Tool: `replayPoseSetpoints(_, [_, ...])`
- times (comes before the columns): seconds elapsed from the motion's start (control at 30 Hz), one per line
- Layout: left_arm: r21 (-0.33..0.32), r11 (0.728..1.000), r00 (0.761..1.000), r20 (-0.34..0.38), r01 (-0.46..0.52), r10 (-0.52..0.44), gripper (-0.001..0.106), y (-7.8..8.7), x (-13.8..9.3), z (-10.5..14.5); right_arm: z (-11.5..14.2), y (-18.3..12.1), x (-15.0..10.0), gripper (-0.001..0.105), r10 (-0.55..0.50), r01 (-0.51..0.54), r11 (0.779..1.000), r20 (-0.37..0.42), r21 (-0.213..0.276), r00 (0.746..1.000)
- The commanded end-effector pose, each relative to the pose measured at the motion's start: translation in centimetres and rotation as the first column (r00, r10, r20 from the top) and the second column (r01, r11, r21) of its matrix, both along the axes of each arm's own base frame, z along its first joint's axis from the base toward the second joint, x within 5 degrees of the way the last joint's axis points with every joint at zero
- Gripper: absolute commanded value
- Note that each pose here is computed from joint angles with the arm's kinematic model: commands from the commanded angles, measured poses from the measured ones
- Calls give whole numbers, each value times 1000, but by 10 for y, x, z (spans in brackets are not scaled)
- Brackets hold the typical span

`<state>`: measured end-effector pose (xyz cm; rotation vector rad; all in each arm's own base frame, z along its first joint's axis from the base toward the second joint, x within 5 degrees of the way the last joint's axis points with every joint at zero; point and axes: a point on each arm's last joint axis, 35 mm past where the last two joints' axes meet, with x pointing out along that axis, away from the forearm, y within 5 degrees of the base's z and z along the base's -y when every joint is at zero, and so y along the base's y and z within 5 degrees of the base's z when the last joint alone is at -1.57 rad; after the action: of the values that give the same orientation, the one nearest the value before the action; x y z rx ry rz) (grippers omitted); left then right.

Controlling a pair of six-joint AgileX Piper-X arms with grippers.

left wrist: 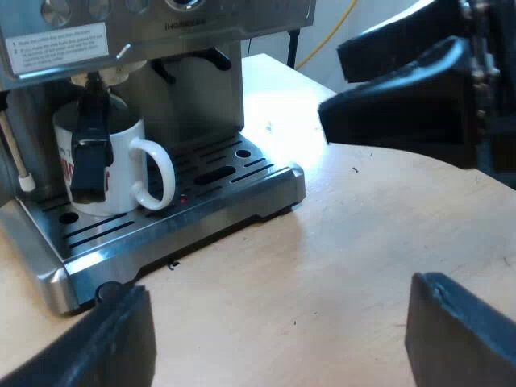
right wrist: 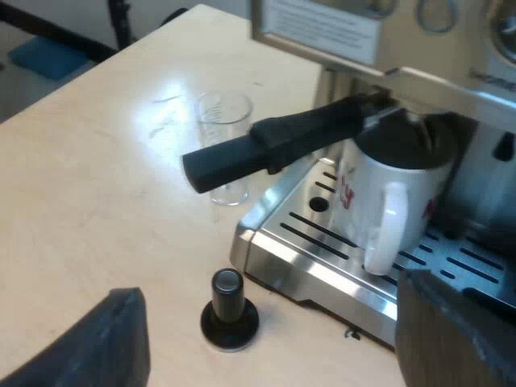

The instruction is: Place mug into machine

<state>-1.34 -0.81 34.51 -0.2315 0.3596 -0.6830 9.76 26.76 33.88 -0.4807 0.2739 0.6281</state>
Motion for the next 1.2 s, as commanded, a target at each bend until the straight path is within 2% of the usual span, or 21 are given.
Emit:
replayPoseSetpoints(0.03, [-12,1000,1000,5,-23,23,66,0,2,4,7,-1,0,65,-12,12,1000,17,25,1000])
replayPoseSetpoints(0.1, [-18,999,999,20,-27,27,66,0,2,6,8,-2,2,59,-37,36,999,29,33,999])
replayPoseSetpoints(0.13, [-23,999,999,38,-35,36,66,0,3,8,9,-2,4,52,-50,49,998,34,39,998])
replayPoseSetpoints(0.17, [-26,999,998,48,-39,41,66,0,3,9,10,-2,5,49,-54,52,998,36,47,998])
replayPoseSetpoints(0.2, [-30,998,996,65,-55,57,66,0,4,10,11,-2,6,39,-55,53,997,36,57,998])
replayPoseSetpoints(0.27, [-38,996,992,94,-84,87,66,1,5,13,12,-2,10,25,-62,59,995,38,76,997])
replayPoseSetpoints(0.3, [-40,995,990,102,-94,97,66,1,6,14,13,-1,13,11,-72,68,993,42,92,997])
replayPoseSetpoints(0.33, [-42,994,989,108,-98,102,66,1,6,15,14,-2,16,3,-81,77,992,44,101,996])
replayPoseSetpoints(0.37, [-43,994,989,109,-97,101,66,1,6,15,14,-1,19,0,-86,81,990,46,113,995])
replayPoseSetpoints(0.43, [-35,995,990,94,-98,101,70,0,10,15,14,0,27,0,-98,91,986,46,138,994])
replayPoseSetpoints(0.53, [-14,996,993,77,-94,95,78,-4,19,16,10,3,39,0,-62,58,985,24,160,998])
replayPoseSetpoints(0.8, [3,996,992,88,-87,86,78,-18,55,26,1,9,65,0,-72,61,987,70,147,995])
replayPoseSetpoints(0.97, [19,999,998,52,-41,40,78,-29,81,26,-3,11,81,0,-79,68,985,64,159,995])
replayPoseSetpoints(1.03, [24,999,999,36,-30,29,78,-35,96,26,-4,12,88,0,-83,72,986,65,150,994])
replayPoseSetpoints(1.2, [30,1000,999,34,-5,4,76,-44,117,25,-5,15,105,0,-92,82,988,71,130,993])
